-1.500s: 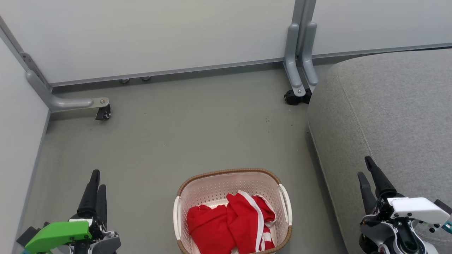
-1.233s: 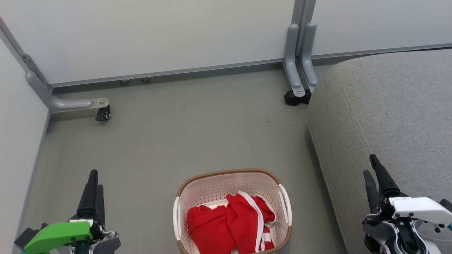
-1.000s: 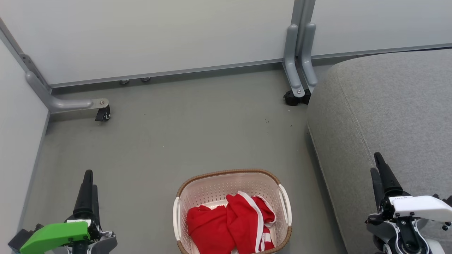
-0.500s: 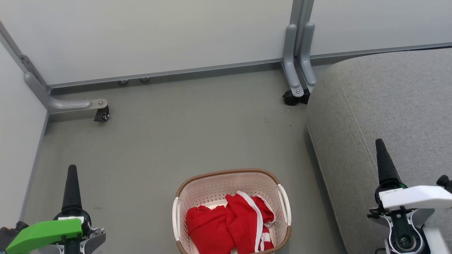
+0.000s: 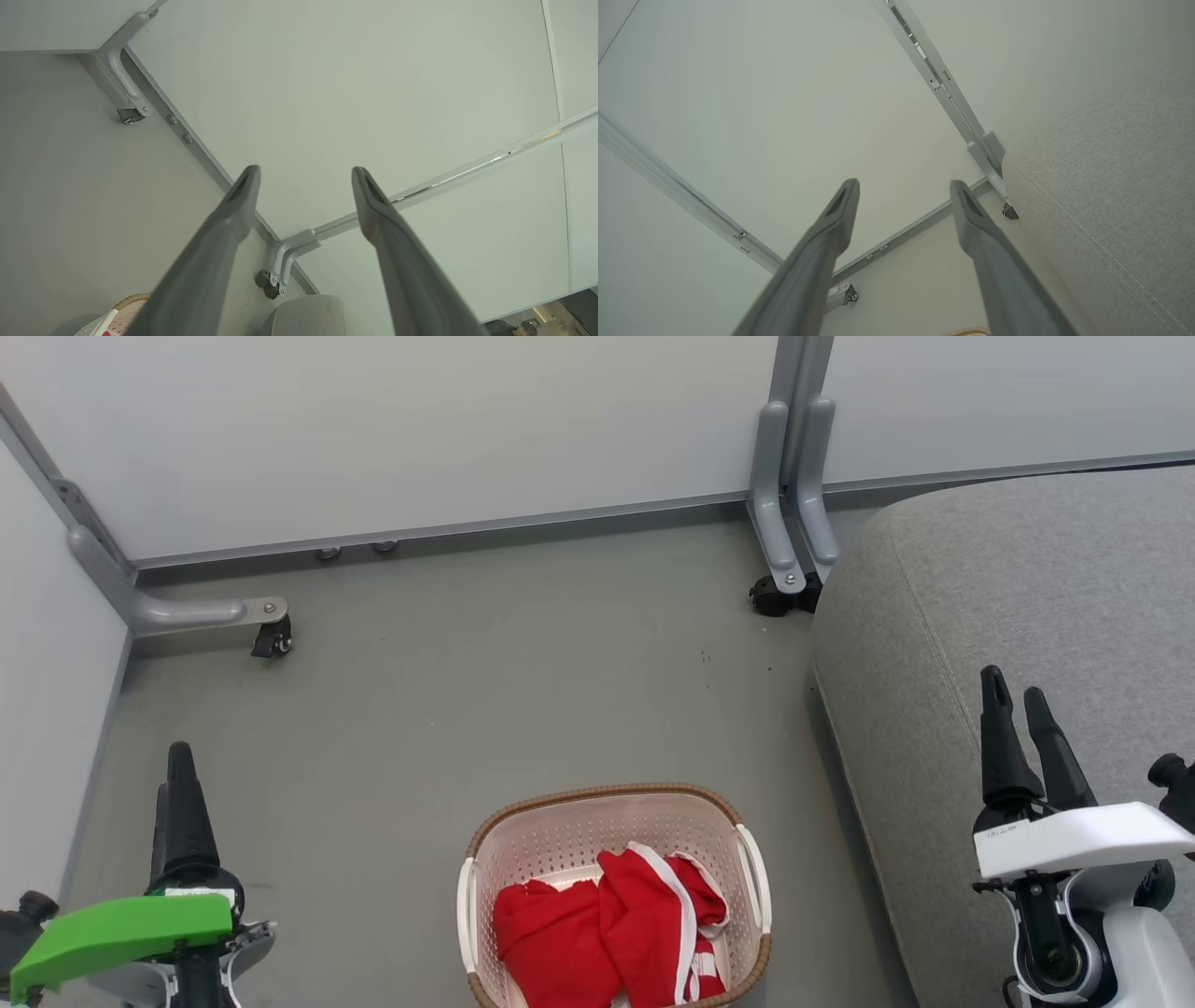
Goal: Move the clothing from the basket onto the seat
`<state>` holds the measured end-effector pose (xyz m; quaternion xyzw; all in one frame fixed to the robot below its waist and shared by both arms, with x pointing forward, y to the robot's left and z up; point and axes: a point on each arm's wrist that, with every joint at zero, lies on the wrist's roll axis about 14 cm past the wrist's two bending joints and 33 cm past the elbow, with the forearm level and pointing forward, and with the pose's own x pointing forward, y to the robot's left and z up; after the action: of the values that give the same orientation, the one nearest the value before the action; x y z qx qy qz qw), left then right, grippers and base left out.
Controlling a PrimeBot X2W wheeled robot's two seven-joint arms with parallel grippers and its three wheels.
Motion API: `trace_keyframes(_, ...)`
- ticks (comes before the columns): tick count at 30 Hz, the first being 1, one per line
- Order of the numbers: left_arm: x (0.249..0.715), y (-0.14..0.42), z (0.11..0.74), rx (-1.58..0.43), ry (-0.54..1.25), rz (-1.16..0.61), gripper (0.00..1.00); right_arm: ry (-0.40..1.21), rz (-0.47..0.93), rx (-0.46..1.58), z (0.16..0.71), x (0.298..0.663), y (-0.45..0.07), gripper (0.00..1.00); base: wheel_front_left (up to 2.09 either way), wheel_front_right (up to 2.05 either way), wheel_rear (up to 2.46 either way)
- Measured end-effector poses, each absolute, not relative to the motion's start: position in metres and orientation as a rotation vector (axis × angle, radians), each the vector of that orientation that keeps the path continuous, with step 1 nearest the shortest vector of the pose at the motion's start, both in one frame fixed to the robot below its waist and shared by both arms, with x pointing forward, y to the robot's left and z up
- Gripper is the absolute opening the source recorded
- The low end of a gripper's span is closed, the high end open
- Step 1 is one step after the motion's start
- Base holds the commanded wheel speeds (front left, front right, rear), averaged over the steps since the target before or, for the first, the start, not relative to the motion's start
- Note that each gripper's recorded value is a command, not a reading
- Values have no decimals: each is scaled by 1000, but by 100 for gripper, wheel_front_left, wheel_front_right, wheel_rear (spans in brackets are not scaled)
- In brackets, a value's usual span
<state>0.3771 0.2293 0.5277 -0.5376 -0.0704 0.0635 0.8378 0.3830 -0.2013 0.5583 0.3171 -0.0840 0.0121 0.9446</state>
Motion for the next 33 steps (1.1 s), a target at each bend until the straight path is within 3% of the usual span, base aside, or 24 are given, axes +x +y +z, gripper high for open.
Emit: trace_keyframes(33,369,161,555,-511,-152,12,100,-264,134,165,584,378,-167,100,0,0,0)
